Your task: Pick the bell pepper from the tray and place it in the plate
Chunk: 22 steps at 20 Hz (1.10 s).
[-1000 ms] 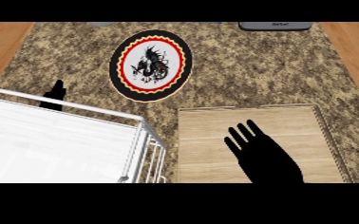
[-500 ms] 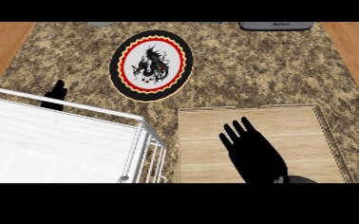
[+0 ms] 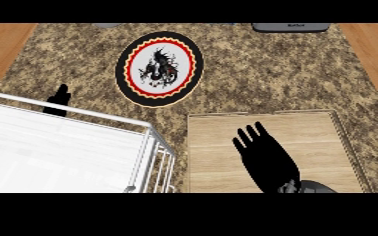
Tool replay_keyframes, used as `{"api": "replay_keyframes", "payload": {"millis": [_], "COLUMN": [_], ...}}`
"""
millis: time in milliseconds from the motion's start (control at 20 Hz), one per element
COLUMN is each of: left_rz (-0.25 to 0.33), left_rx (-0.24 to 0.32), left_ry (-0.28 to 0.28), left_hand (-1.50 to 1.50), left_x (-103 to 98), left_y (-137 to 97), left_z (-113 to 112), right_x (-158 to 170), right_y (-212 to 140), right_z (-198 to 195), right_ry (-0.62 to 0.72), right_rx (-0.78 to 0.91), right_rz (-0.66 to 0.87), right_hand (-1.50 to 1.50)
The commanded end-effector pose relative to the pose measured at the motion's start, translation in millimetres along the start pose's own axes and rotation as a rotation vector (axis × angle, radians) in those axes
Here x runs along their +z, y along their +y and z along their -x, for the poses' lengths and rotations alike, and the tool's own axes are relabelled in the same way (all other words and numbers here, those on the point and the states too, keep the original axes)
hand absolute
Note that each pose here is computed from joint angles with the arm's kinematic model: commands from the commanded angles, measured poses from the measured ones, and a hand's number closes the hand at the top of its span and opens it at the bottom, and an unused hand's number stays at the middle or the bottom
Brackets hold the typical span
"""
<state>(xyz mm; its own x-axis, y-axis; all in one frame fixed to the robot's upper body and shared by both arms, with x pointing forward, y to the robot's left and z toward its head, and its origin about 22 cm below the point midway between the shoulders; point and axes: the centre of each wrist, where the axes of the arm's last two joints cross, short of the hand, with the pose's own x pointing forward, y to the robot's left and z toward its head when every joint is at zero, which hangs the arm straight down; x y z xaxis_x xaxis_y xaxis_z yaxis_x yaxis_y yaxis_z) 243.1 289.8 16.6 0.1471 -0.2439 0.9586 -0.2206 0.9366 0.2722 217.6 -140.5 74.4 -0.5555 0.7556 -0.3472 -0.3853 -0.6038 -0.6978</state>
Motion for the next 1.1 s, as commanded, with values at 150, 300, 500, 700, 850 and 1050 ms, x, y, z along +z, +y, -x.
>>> {"api": "replay_keyframes", "payload": {"millis": [150,300,500,700,850,1050], "left_rz": [0.108,0.113,0.108,0.131,0.102,0.140], "left_rx": [0.053,0.053,0.048,0.043,0.058,0.056], "left_ry": [0.144,0.139,0.134,0.148,0.160,0.128], "left_hand": [0.00,0.00,0.00,0.00,0.00,0.00], "left_x": [-10.5,4.5,10.5,14.4,9.4,2.8], "left_y": [-14.1,-35.1,-44.8,-35.9,-37.9,-31.2], "left_z": [15.0,15.2,15.2,17.7,19.3,8.1], "right_x": [-17.2,-15.6,-8.8,-21.9,-15.9,-30.0], "right_y": [5.1,12.3,18.7,10.7,19.2,-41.2], "right_z": [4.5,7.8,2.2,2.8,8.8,-32.1], "right_ry": [0.026,0.009,-0.055,-0.071,-0.032,-0.126], "right_rx": [0.016,0.028,0.095,0.119,0.142,-0.125], "right_rz": [-0.028,-0.016,0.027,0.050,0.140,0.326], "right_hand": [-1.50,1.50,1.50,1.50,1.50,1.50]}}
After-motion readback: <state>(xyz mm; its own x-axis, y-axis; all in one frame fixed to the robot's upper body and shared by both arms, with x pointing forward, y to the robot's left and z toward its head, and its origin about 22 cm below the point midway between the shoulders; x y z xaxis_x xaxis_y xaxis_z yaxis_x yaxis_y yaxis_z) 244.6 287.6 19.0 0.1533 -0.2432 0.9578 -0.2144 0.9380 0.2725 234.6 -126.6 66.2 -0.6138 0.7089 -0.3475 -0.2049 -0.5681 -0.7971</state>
